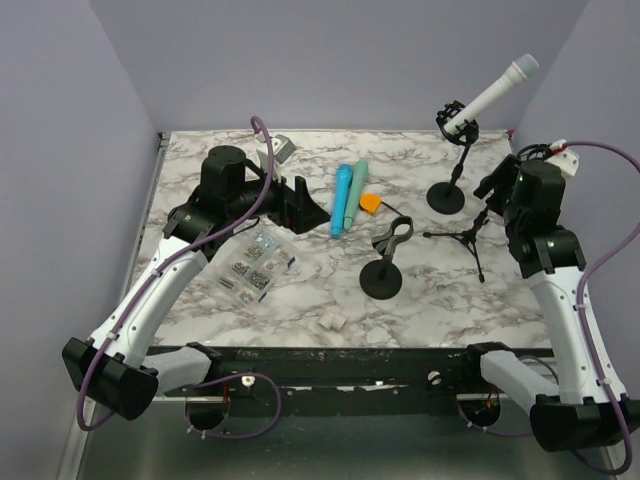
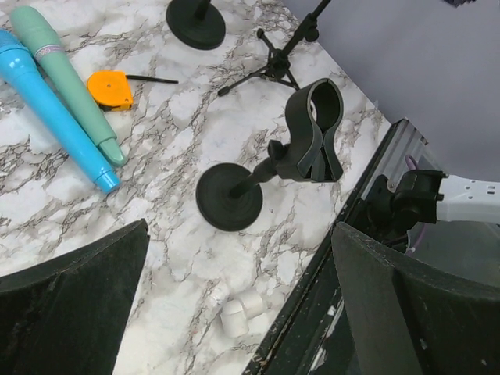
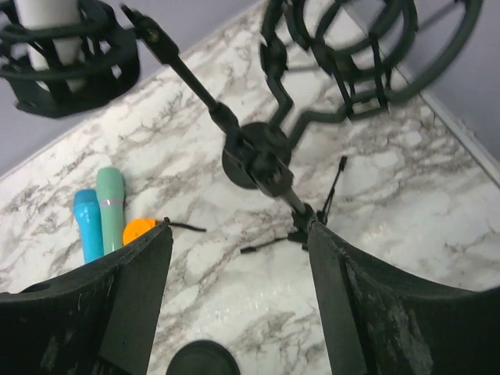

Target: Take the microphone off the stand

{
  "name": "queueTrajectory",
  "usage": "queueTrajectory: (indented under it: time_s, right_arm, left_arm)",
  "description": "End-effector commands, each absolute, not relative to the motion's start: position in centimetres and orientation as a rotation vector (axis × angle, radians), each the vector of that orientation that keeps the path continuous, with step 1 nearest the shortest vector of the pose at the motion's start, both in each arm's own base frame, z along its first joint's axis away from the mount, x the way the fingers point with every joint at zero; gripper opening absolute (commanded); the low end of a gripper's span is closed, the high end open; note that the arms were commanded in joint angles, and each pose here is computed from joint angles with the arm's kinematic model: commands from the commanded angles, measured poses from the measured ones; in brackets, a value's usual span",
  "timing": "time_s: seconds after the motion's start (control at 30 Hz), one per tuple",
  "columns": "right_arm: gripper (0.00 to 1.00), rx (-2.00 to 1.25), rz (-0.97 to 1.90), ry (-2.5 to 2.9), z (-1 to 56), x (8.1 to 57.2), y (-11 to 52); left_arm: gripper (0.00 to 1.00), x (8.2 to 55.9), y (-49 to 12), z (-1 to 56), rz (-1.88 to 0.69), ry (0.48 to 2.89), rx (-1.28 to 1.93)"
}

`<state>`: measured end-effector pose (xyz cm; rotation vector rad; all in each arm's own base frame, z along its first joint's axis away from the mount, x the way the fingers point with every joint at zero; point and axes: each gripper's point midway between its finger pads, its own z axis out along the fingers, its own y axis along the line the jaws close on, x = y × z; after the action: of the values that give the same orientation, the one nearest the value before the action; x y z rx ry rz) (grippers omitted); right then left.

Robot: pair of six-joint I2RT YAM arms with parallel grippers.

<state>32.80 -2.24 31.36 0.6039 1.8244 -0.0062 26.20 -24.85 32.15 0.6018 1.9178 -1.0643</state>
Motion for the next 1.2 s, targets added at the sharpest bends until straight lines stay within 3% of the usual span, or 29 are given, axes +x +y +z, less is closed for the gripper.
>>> queueTrajectory:
  time_s: [0.0,0.17,0.37,0.73,0.93,1.07,1.17]
  right_arm:
    - [0.70,0.702,0.003,1.894,26.5,30.0,-2.3]
    - [0.65,0.791,0.195,1.898,21.8,30.1,-0.8]
    - [0.44,0.942,0.320,1.942,16.5,31.0,-3.4]
    - [0.53,0.872,0.389,1.918,16.6,32.4,-2.9]
    - [0.49,0.931,0.408,1.903,15.7,33.6,-3.1]
    - [0.40,0.908,0.379,1.911,15.6,34.2,-3.6]
    - [0.27,0.918,0.330,1.917,15.6,34.1,-4.2]
  left_arm:
    - [0.99,26.1,-24.9,32.2,-1.046,1.913,0.614]
    - [0.99,26.1,-24.9,32.3,-1.051,1.911,0.616]
    - [0.99,26.0,-25.0,32.0,-1.043,1.920,0.623]
    - [0.99,25.9,-25.1,32.2,-1.047,1.913,0.629]
    - [0.99,25.9,-25.1,32.1,-1.046,1.916,0.630]
    - [0.99,25.9,-25.2,32.0,-1.046,1.919,0.630]
    - [0.99,25.9,-25.2,32.1,-1.047,1.917,0.631]
